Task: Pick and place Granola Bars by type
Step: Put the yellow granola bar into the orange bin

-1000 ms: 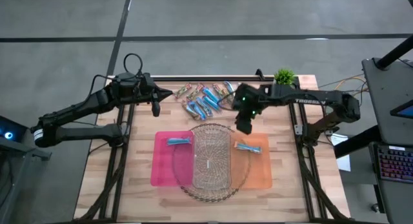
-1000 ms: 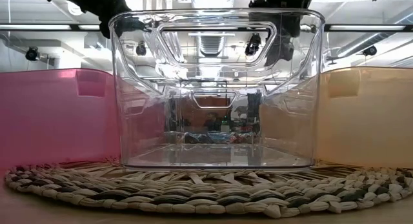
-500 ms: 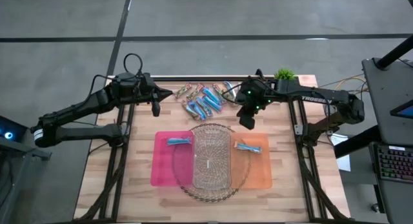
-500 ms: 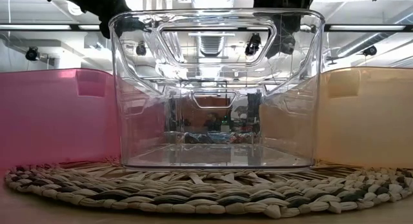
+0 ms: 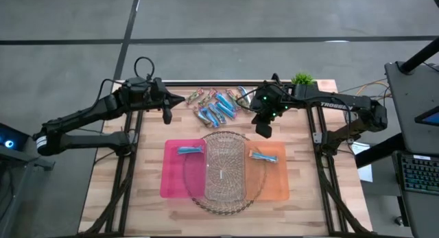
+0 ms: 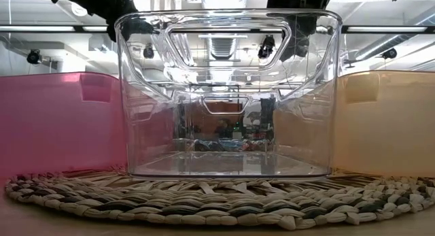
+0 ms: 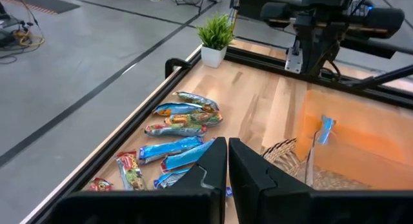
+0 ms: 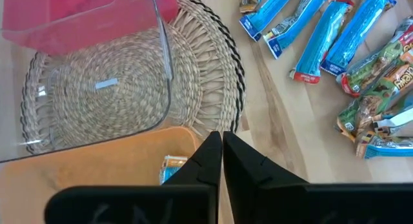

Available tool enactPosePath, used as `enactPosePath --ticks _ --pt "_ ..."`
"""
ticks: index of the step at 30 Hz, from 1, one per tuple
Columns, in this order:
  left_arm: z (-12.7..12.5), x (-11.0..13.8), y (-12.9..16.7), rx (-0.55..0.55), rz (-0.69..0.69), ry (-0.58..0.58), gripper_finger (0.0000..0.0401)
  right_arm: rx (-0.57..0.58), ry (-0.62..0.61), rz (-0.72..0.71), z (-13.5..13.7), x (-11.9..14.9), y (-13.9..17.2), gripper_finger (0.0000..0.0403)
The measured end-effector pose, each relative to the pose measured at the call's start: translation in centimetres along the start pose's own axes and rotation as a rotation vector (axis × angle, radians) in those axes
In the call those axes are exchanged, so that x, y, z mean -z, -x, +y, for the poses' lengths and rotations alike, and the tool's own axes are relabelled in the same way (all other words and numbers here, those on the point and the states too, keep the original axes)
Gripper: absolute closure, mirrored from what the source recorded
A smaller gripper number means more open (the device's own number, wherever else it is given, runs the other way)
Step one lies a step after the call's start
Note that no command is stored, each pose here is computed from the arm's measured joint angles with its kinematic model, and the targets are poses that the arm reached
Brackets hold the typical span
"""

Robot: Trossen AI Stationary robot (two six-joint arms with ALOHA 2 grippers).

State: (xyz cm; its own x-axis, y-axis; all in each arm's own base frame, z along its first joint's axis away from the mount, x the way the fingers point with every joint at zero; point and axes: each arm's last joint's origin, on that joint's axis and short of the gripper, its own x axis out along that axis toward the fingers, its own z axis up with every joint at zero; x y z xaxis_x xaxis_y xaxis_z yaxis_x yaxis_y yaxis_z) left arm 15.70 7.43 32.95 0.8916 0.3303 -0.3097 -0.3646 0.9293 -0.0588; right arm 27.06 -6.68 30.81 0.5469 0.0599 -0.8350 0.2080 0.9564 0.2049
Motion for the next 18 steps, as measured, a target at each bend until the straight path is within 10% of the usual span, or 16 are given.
enactPosePath --ticks 18 --pt "-0.1 -2.4 0.1 0.015 -0.069 -0.064 0.0401 0.0 0.01 -0.001 0.0 0.0 0.0 0.0394"
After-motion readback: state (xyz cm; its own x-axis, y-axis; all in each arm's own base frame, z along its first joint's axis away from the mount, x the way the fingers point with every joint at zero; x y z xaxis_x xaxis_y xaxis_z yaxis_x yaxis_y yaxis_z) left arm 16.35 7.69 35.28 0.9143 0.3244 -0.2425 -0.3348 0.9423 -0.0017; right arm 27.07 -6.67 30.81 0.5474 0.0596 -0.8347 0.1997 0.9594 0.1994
